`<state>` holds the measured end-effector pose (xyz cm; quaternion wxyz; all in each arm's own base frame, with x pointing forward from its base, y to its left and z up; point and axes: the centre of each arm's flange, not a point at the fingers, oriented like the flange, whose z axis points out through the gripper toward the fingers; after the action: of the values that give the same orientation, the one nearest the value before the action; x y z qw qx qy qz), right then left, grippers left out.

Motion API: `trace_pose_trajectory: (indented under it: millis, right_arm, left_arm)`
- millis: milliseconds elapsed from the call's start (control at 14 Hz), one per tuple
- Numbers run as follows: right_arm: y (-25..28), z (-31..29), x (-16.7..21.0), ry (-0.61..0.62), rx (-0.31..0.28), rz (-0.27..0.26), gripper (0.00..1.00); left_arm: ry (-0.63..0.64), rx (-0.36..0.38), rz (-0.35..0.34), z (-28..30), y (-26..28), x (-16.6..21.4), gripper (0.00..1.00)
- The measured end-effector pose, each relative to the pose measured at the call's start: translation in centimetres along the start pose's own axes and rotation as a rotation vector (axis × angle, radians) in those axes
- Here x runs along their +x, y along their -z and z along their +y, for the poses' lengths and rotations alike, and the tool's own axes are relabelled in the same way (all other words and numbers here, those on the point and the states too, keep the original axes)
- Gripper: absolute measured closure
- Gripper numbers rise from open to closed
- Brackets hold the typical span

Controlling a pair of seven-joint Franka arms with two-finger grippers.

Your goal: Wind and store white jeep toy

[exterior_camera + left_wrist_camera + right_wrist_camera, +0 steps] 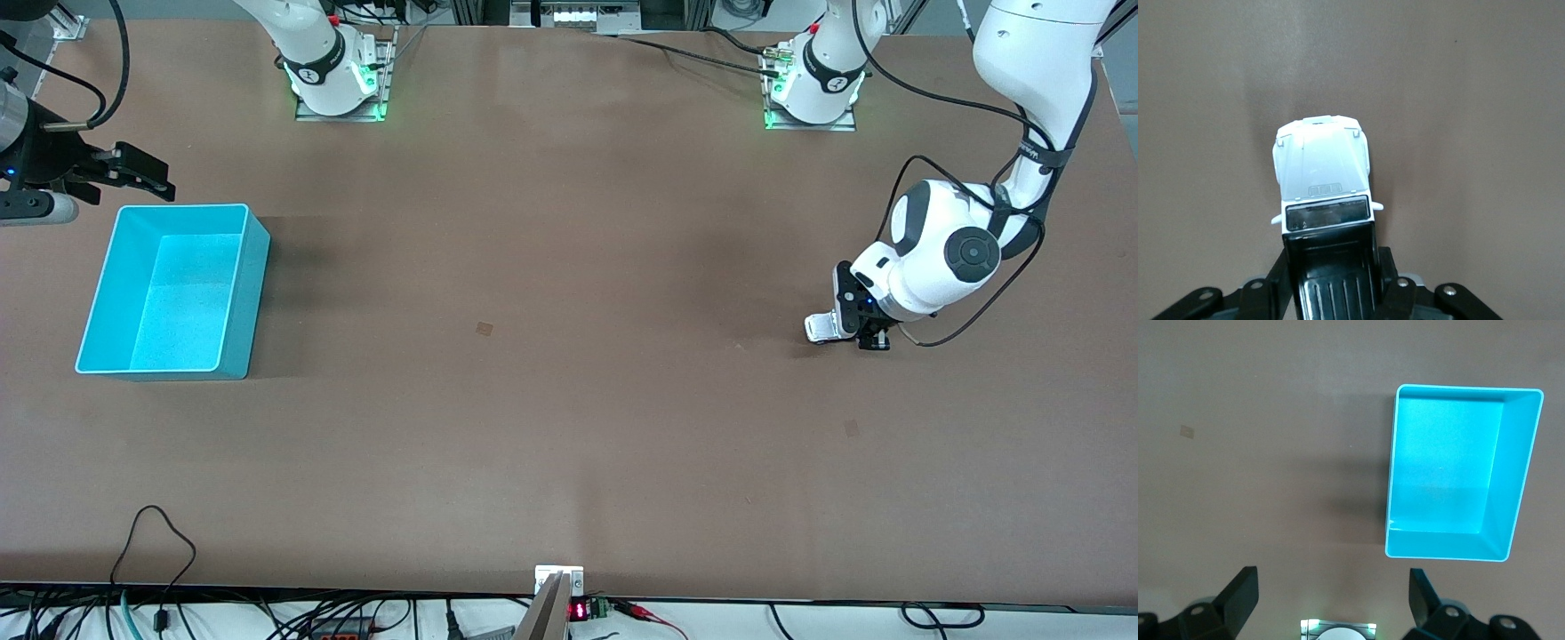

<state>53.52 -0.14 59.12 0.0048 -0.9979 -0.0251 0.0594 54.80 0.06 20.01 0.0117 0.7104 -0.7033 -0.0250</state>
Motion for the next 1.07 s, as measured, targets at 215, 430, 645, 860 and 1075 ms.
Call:
trace_pose_trajectory:
  millis: [215, 430, 645, 860, 1075]
  right_arm:
    - [0.0, 0.0, 0.0, 0.000, 0.000, 0.000, 0.00]
    - [0.0, -0.1, 0.0, 0.001, 0.000, 0.000, 0.00]
    - [0.0, -0.1, 0.0, 0.002, 0.000, 0.000, 0.00]
    - [0.0, -0.1, 0.0, 0.002, 0.000, 0.000, 0.00]
    - [0.0, -0.1, 0.0, 0.002, 0.000, 0.000, 0.00]
  left_arm:
    - [0.001, 0.010, 0.004, -0.9, 0.1, 0.0, 0.46]
    - [0.000, -0.001, 0.008, -1.1, -0.8, 0.1, 0.46]
    - [0.000, -0.005, 0.010, -1.3, -1.0, 0.2, 0.46]
    - [-0.040, -0.005, -0.017, -1.3, -1.1, 0.4, 0.46]
    - [-0.062, -0.005, -0.032, -1.2, -1.1, 0.5, 0.46]
